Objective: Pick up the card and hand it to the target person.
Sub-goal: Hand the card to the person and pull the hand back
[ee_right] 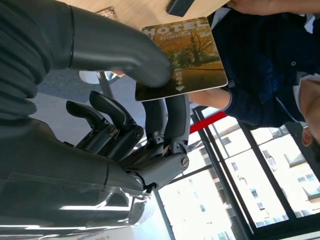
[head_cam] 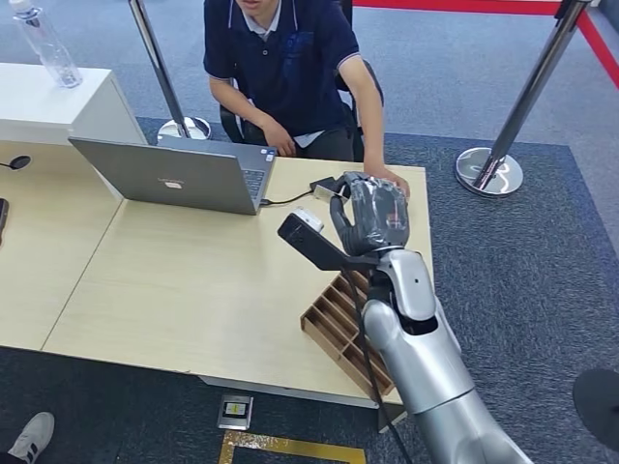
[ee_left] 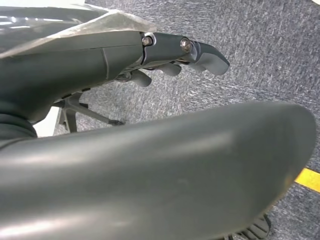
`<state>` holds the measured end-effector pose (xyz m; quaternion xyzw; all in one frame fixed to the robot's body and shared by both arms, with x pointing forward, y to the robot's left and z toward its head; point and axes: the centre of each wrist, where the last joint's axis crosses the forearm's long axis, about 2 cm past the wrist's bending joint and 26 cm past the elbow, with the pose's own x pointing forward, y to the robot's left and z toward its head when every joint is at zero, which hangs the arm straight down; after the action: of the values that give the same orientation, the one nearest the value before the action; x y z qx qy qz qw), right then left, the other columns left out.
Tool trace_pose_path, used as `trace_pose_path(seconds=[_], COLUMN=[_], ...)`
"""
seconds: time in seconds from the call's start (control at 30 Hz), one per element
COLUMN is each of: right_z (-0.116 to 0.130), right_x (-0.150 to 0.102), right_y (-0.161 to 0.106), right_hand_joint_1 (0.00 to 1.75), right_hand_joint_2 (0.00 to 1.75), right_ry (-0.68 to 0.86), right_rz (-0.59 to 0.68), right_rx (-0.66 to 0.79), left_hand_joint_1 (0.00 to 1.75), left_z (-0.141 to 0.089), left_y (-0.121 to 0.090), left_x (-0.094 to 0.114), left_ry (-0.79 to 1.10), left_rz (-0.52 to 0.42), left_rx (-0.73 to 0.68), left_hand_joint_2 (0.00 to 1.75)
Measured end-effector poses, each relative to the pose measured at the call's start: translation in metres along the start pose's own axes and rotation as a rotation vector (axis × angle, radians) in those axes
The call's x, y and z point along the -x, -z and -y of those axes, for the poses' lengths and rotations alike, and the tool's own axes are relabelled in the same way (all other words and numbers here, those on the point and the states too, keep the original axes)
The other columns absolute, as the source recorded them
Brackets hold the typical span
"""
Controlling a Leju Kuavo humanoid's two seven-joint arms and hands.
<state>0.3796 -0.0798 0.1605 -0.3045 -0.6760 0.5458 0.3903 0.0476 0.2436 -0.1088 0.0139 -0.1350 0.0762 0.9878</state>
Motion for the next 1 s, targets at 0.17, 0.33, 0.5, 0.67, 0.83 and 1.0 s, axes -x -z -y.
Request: trace_pose_path(seconds=[0.17,0.33,0.5,0.67,0.83,1.0], right_z=[-0.002,-0.005,-0.006,-0.006,-0.009,-0.02], right_x=[0.003,0.006,0.007,0.004,-0.003,-0.002], right_y=[0.001,0.0,-0.001,-0.002,-0.007,-0.06], right_hand_joint_1=[1.75,1.75,1.75,1.49,0.07,0.0], right_hand_joint_2=[1.75,1.75,1.75,1.75,1.75,1.75], right_ry=[-0.007,-0.024,-0.025,-0.011,0.115,0.284], right_rz=[-0.027,-0.054,-0.076,-0.066,-0.04,-0.021], right_rx=[0.003,0.007,0.021,0.042,0.052,0.169], left_hand_joint_1=[0.0,0.0,0.0,0.0,0.0,0.0], left_z=[0.001,0.002,0.0,-0.001,0.0,0.0], left_y=[0.0,0.0,0.0,0.001,0.0,0.0], left_x=[0.0,0.0,-0.001,-0.003,-0.002,0.001], left_ry=[0.004,0.004,0.032,0.046,0.024,-0.006], left_rz=[0.001,-0.002,-0.007,-0.005,-0.004,-0.026], left_rx=[0.002,0.002,0.005,0.006,-0.002,-0.01], left_hand_joint_2=[0.0,0.0,0.0,0.0,0.0,0.0])
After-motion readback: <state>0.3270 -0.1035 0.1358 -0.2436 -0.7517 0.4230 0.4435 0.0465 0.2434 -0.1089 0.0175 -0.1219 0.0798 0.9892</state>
